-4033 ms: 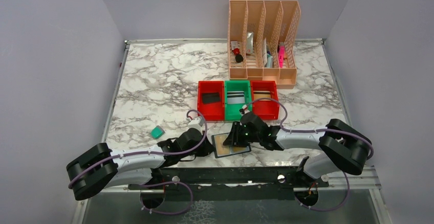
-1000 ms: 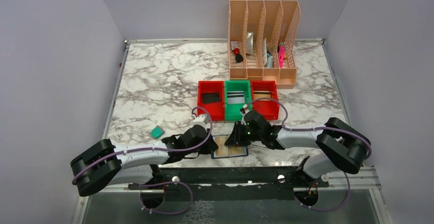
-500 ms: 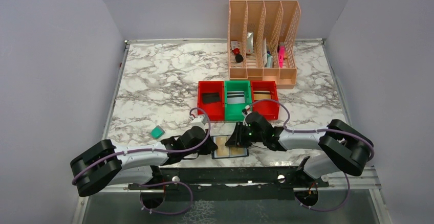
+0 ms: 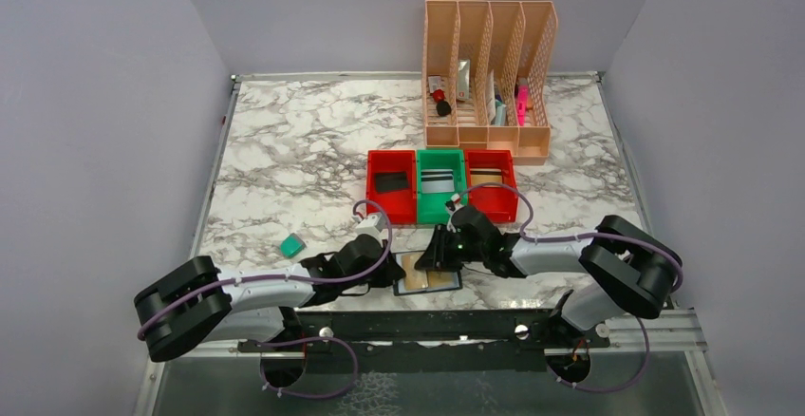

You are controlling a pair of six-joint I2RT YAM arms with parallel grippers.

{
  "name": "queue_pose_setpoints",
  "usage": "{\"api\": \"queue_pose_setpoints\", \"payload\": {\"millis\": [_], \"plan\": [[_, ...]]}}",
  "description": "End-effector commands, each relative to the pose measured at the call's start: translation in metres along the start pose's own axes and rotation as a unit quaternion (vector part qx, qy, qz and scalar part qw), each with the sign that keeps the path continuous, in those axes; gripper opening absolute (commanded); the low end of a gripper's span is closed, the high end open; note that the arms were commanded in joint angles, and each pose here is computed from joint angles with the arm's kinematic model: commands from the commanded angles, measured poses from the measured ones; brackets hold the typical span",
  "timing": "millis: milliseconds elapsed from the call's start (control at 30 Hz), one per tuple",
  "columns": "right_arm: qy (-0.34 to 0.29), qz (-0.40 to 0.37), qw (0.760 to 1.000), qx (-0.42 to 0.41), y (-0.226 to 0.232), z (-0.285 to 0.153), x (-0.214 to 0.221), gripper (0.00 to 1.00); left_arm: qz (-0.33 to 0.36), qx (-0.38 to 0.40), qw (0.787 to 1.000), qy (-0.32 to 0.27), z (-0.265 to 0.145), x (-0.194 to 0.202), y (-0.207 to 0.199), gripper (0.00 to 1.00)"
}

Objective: Take the credit cards out of the card holder

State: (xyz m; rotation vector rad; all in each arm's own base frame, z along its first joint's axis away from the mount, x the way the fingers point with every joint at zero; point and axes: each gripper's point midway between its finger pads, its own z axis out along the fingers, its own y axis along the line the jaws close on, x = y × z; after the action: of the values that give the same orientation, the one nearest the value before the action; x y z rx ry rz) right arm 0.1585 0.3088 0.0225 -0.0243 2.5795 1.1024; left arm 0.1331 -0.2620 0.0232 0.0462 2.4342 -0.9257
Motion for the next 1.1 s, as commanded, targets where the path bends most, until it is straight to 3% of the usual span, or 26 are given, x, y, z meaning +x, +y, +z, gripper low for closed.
{"api": "queue_pose_setpoints", "payload": {"millis": [0,433,833,1067], "plan": [[0.027,0.012,0.999,0.033,-0.027,0.003,0.02,0.27,0.015,-0.061,0.996,0.058,-0.004,0.035,0.04,0.06],[0.028,0.031,0.999,-0.016,-0.009,-0.007,0.02,0.28,0.012,-0.06,0.997,0.052,-0.007,0.035,0.042,0.05],[0.006,0.023,0.999,-0.039,-0.004,-0.017,0.013,0.02,0.019,-0.066,0.996,0.049,-0.008,0.031,0.042,0.05],[-0.011,0.012,1.0,-0.016,-0.013,-0.025,0.008,0.01,0.021,-0.068,0.996,0.047,-0.01,0.03,0.042,0.05]]}}
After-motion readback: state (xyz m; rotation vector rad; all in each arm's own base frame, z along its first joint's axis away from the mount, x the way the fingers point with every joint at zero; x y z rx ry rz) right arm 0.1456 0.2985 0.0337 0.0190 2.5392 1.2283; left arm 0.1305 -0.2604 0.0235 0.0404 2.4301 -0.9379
